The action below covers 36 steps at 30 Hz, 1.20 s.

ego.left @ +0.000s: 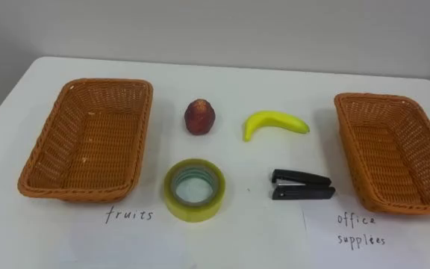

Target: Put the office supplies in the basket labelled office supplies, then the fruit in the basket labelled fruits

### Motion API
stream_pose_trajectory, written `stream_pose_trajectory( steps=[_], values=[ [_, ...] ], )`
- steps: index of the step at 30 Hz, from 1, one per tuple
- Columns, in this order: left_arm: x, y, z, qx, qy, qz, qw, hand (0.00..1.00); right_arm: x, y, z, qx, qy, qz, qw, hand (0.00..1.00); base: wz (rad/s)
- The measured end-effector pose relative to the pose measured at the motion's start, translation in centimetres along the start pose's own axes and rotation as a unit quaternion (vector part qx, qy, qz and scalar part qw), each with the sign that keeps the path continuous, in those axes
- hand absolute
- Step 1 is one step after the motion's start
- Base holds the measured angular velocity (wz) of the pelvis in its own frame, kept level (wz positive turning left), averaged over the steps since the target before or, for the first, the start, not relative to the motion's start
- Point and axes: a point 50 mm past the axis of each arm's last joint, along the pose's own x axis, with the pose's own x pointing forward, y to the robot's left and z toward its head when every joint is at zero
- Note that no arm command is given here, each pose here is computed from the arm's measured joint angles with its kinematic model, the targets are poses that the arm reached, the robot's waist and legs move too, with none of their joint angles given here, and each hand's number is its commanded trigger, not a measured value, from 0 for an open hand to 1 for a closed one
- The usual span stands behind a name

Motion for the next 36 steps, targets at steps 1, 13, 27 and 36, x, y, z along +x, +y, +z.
stream_pose_trajectory(
  steps=[1, 13, 27, 36],
  values=[
    [0.0, 0.0, 0.0, 0.0, 0.0, 0.0, 1.0, 0.0, 0.0, 0.0, 0.0, 0.001, 0.0, 0.0, 1.0, 0.0, 0.0],
    [0.0, 0.0, 0.0, 0.0, -0.001, 0.001, 1.0, 0.0, 0.0, 0.0, 0.0, 0.013, 0.005, 0.001, 1.0, 0.0, 0.0],
    [-0.1, 0.2, -0.6, -0.004, 0.012, 0.005, 1.0, 0.0, -0.1, -0.7, -0.8, 0.047, 0.013, -0.021, 0.999, 0.0, -0.01],
    [-0.1, 0.7, -1.2, -0.017, 0.03, 0.023, 0.999, 0.0, -0.6, -2.0, -1.9, 0.14, 0.017, -0.063, 0.988, 0.0, -0.02]
  ],
)
